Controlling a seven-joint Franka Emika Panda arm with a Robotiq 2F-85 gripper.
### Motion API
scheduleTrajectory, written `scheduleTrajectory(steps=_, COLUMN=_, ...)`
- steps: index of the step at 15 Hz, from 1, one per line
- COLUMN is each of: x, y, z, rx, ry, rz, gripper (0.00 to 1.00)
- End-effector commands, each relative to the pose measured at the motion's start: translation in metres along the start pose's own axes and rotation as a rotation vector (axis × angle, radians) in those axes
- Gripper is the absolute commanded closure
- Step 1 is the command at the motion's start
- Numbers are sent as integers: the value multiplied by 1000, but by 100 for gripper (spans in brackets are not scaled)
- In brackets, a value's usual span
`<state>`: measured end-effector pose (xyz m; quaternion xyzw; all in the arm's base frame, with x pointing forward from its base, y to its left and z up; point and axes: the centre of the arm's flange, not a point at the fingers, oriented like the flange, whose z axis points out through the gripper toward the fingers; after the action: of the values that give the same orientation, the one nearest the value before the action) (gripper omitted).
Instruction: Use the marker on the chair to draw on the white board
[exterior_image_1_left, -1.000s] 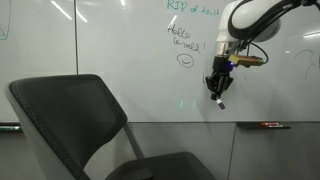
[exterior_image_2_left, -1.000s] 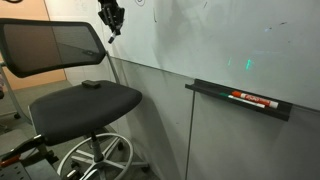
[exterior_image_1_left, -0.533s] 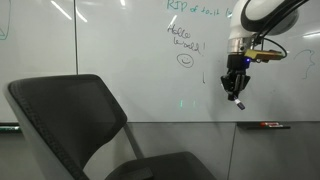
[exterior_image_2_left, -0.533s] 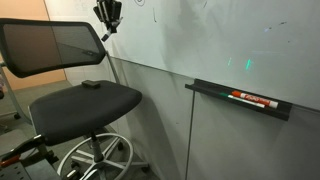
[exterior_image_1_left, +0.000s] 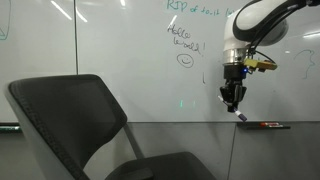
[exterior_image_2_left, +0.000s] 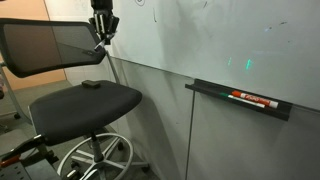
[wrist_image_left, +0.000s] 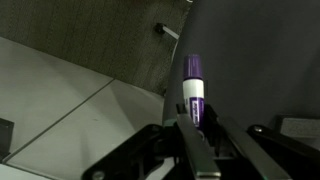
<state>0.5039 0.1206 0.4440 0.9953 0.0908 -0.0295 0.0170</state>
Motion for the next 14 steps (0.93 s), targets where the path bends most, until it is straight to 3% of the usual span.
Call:
scheduleTrajectory(steps=1, x=23, y=-17, z=11, rx=11, ry=-21, rz=-76, gripper=93)
scheduleTrajectory(steps=14, x=81, y=-30, z=15, rx=-11, ry=26, rz=-112, gripper=93)
